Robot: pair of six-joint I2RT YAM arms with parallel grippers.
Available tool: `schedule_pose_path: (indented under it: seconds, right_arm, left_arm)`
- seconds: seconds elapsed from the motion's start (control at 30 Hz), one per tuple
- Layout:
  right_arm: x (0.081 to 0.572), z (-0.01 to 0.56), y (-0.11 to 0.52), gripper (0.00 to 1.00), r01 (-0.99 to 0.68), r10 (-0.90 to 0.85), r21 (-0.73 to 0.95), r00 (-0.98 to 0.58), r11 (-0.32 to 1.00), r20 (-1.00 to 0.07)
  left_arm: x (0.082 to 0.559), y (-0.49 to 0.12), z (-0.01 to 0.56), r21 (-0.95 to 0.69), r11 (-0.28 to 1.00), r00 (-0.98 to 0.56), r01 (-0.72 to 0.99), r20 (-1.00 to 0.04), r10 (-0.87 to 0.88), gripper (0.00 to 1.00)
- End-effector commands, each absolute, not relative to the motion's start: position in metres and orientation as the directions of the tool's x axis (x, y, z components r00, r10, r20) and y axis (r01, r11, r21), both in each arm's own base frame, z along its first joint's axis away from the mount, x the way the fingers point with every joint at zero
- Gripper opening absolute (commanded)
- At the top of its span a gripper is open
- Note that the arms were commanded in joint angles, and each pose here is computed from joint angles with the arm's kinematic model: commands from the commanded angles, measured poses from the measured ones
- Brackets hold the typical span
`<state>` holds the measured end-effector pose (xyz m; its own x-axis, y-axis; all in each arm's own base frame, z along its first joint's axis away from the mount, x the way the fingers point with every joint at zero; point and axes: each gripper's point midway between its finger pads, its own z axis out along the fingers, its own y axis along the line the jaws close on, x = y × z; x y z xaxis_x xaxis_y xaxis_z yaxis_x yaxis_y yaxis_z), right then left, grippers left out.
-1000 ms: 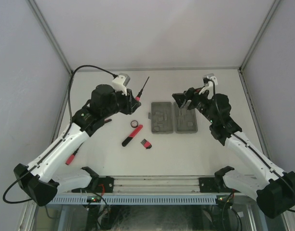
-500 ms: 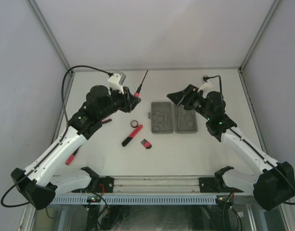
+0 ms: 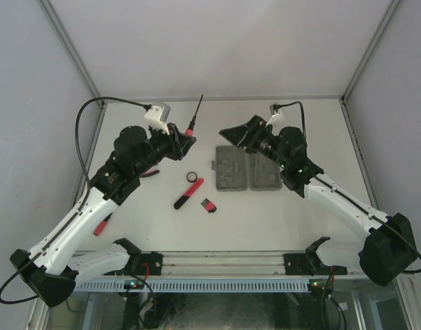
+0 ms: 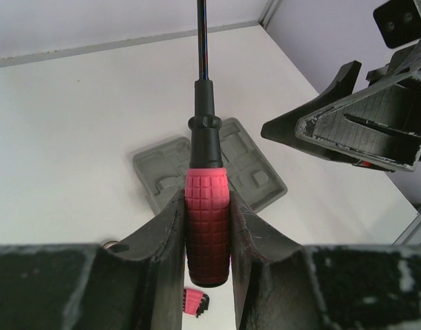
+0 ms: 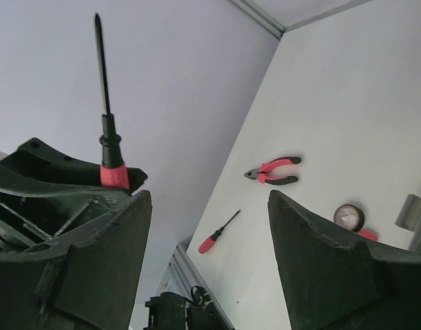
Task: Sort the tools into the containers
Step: Pick up the screwdriver from the center of the board.
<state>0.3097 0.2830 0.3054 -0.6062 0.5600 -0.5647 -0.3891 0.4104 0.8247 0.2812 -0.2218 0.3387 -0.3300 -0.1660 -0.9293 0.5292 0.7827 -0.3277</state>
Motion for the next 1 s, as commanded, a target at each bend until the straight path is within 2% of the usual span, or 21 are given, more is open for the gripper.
schedule_pose_path:
  seconds: [0.0, 0.5, 0.97]
  right_arm:
    - [0.313, 0.350, 0.294, 0.68, -0.456, 0.607, 0.827, -0.568, 0.329, -0.555]
    - [0.315, 0.368, 0.312, 0.68, -0.474, 0.633, 0.842, -0.575, 0.257, -0.517]
    - [0.313, 0.370, 0.332, 0.58, -0.499, 0.586, 0.845, -0.632, 0.194, -0.507]
  left_arm:
    - [0.285, -0.224, 0.345, -0.350, 0.772, -0.312, 0.530, -0.928, -0.206, 0.00]
    - [0.278, -0.245, 0.341, -0.382, 0.694, -0.346, 0.610, -0.917, -0.201, 0.00]
    - [0.272, -0.264, 0.333, -0.404, 0.623, -0.394, 0.669, -0.904, -0.163, 0.00]
